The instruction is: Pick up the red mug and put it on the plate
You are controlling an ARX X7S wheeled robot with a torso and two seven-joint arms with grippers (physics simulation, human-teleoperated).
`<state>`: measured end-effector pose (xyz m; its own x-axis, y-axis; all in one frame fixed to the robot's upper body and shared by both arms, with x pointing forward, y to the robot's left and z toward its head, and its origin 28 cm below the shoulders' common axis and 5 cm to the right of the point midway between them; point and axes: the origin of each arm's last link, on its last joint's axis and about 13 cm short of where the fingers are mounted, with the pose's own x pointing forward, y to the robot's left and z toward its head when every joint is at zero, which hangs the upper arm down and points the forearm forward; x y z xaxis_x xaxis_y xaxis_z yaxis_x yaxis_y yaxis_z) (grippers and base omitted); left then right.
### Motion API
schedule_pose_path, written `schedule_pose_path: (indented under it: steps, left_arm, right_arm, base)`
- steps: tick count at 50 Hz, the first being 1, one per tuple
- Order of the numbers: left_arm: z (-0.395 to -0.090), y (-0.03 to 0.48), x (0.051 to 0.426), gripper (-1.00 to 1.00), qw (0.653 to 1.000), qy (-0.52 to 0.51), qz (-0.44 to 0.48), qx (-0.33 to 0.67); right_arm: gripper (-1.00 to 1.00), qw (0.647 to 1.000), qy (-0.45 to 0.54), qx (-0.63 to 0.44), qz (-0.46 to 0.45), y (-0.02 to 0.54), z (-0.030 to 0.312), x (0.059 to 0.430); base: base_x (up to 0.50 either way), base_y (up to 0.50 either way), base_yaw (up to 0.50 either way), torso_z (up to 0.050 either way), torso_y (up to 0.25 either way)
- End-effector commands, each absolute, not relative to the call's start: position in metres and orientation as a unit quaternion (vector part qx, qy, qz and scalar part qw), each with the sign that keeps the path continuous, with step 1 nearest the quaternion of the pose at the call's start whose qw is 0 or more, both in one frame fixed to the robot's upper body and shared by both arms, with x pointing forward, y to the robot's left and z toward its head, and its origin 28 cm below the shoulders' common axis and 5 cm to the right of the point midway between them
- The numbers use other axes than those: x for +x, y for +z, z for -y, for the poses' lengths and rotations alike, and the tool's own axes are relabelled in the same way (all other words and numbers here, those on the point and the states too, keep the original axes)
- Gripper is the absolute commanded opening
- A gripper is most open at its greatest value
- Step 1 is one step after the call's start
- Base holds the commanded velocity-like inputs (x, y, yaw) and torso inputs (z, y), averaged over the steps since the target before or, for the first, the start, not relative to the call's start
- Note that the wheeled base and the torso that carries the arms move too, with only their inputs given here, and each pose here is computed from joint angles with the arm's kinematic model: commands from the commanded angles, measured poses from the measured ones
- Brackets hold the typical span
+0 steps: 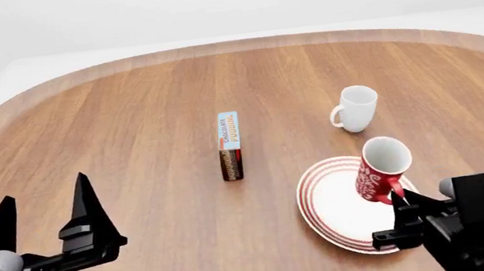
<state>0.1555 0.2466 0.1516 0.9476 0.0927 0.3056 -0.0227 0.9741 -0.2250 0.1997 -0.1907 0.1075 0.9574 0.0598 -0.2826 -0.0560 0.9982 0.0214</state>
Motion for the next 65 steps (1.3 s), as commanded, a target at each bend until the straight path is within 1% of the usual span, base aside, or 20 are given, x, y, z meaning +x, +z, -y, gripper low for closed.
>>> schedule_pose_path:
  steps: [1,29,42,65]
  left_arm:
    - [-0.247,0.152,0.155,1.00,0.981,0.027,0.160,-0.110]
    - [-0.248,0.154,0.150,1.00,0.980,0.028,0.163,-0.112]
    - [-0.249,0.157,0.149,1.00,0.979,0.028,0.166,-0.115]
    - [-0.248,0.159,0.147,1.00,0.978,0.025,0.170,-0.118]
  right_arm:
    - [-1.00,0.987,0.017,-0.005,-0.163,0.104,0.196,0.215]
    - [-1.00,0.983,0.044,0.002,-0.181,0.081,0.183,0.257]
    - [-1.00,0.979,0.029,0.007,-0.201,0.071,0.188,0.267]
    - [-1.00,0.972,0.025,0.001,-0.235,0.056,0.188,0.287]
  base:
    - [0.00,0.00,0.00,0.000,0.000]
    - [0.00,0.00,0.00,0.000,0.000]
    - [0.00,0.00,0.00,0.000,0.001]
    - [0.00,0.00,0.00,0.000,0.000]
